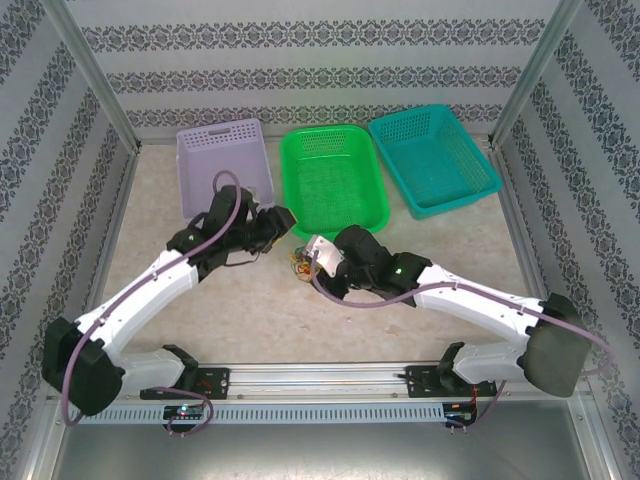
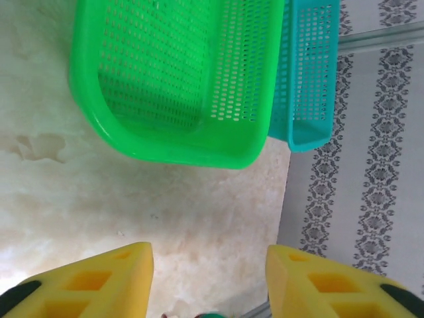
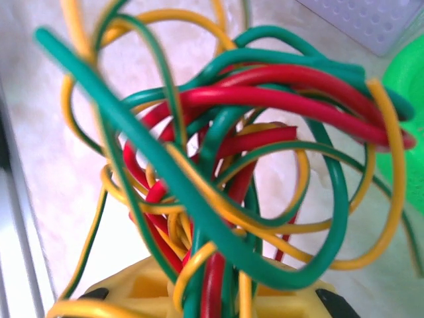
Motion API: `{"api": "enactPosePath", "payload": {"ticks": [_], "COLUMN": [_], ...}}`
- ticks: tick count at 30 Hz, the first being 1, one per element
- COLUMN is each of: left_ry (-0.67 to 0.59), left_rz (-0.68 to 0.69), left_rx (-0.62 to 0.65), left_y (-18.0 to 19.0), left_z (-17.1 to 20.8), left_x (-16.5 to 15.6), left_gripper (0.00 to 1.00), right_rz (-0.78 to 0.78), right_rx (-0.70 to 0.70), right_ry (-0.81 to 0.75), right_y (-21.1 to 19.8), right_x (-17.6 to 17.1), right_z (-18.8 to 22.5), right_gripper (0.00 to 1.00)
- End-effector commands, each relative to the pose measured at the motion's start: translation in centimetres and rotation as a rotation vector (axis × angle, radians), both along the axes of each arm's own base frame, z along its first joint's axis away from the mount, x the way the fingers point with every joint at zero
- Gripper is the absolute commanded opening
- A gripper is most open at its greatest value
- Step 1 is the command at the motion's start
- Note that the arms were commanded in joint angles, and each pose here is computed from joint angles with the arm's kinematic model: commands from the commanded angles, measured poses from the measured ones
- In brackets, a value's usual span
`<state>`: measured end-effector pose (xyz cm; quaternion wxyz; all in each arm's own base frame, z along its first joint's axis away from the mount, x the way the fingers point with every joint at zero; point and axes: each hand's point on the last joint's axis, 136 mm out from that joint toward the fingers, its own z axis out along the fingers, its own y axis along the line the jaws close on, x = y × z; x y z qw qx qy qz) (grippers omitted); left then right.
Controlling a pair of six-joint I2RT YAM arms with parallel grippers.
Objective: Untangle the cables
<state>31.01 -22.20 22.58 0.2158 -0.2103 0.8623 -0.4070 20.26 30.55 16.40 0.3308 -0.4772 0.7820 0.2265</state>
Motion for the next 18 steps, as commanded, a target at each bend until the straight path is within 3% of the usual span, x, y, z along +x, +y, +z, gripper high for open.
{"api": "enactPosePath", "payload": {"ticks": [1, 4, 7, 18], "left_ry": [0.101, 0.156, 0.197, 0.188], "left_rz": [-0.267, -0.521, -0.652, -0.738], "left_rx": [0.102, 0.096, 0.101, 0.070], "left_y": [-0.6, -2.7, -3.6, -6.1], "left_z": [-1.3, -1.4, -1.6, -2.4], "left_x": [-2.2, -3.6, -4.9, -5.3], "left_gripper": [0.52, 0.52, 0.53, 0.61], "right_rz": [0.148, 0.196, 0.223, 0.283], "right_rx": [-0.166, -0.189, -0.220, -0.186], "right_ry": [-0.222, -0.272, -0.300, -0.287], "right_y": [-2.6, -3.2, -3.4, -2.3], "right_x": [0.5, 1.2, 1.8, 2.3], "right_z": [0.0, 0.3, 0.1, 0.3], "right_gripper": [0.00, 0.00, 0.00, 0.00]}}
